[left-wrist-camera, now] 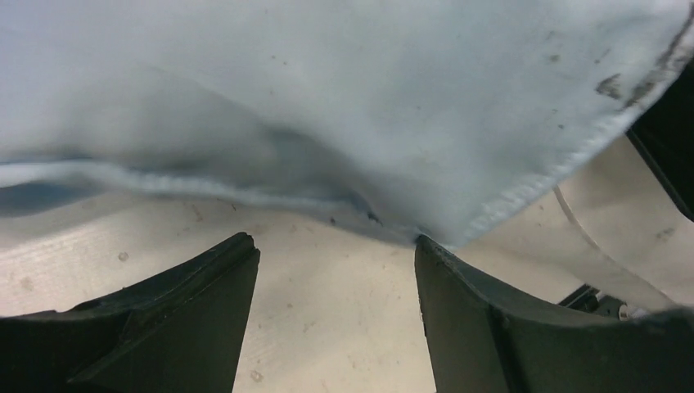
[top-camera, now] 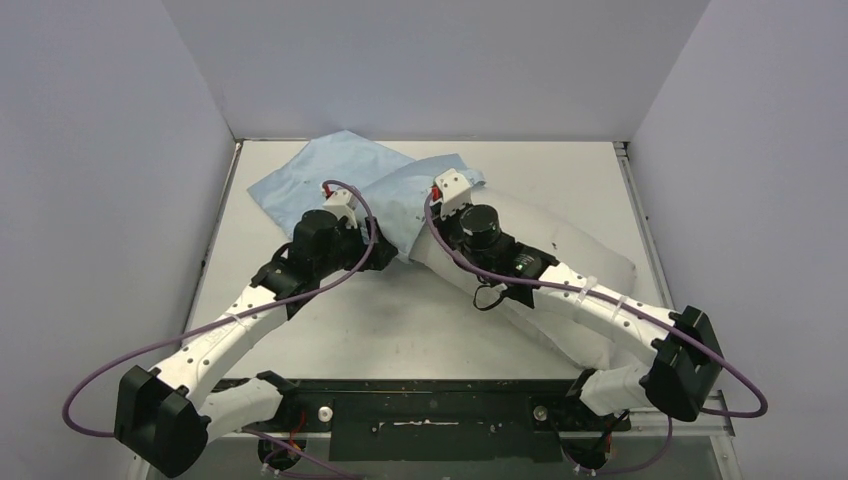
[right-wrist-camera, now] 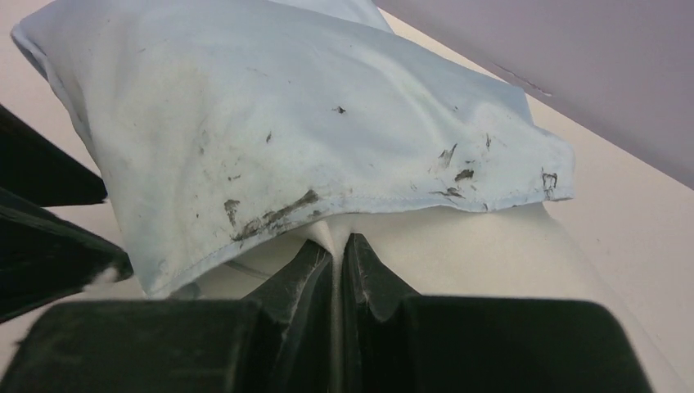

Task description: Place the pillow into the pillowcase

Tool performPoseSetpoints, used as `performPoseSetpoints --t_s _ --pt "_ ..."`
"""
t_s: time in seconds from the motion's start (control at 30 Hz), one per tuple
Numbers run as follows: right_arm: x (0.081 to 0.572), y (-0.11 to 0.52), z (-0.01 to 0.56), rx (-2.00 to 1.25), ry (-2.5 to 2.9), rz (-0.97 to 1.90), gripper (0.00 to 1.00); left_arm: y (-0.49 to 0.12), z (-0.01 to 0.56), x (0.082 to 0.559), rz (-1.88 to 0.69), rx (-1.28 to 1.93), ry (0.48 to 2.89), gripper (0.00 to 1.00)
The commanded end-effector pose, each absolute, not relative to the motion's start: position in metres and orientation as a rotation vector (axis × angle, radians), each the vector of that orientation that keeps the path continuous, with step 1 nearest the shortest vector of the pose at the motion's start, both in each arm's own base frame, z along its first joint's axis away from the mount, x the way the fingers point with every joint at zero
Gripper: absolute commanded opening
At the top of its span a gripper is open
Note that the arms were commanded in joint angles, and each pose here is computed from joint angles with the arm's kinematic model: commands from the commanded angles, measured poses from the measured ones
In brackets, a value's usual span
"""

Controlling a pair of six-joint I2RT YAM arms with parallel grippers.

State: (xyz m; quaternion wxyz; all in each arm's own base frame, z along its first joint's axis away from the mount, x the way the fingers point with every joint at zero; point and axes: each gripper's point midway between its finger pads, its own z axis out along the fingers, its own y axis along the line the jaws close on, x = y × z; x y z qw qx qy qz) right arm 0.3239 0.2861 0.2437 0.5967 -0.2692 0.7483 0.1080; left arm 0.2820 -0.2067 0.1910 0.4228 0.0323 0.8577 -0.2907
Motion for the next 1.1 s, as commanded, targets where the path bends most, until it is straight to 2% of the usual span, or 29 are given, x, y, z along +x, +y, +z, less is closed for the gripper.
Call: performPoseSetpoints --t_s 0.0,0.27,0.33,0.4,0.53,0.83,1.07 --pt "0.324 0.321 0.350 -0.464 1.533 0.529 0.00 -0.215 0.224 0.311 -0.721 0.104 1.948 0.67" --pt "0.330 0.326 0.369 -0.416 1.519 0.617 0.00 -0.225 0.231 0.331 -0.560 0.175 1.805 0.67" --pt "0.334 0.326 0.364 -0.390 1.533 0.632 0.00 -0.228 0.236 0.332 -0.570 0.181 1.795 0.61" --pt "0.339 0.326 0.361 -0.363 1.542 0.647 0.00 -0.235 0.244 0.327 -0.606 0.210 1.782 0.47" --pt "0.350 0.320 0.362 -0.282 1.536 0.657 0.00 -0.249 0.261 0.314 -0.647 0.281 1.754 0.00" --pt "0.388 0.296 0.358 -0.063 1.531 0.648 0.00 -0.269 0.299 0.273 -0.857 0.353 1.698 0.00" --pt "0.402 0.303 0.359 0.018 1.504 0.705 0.00 -0.289 0.312 0.257 -1.028 0.404 1.635 0.00"
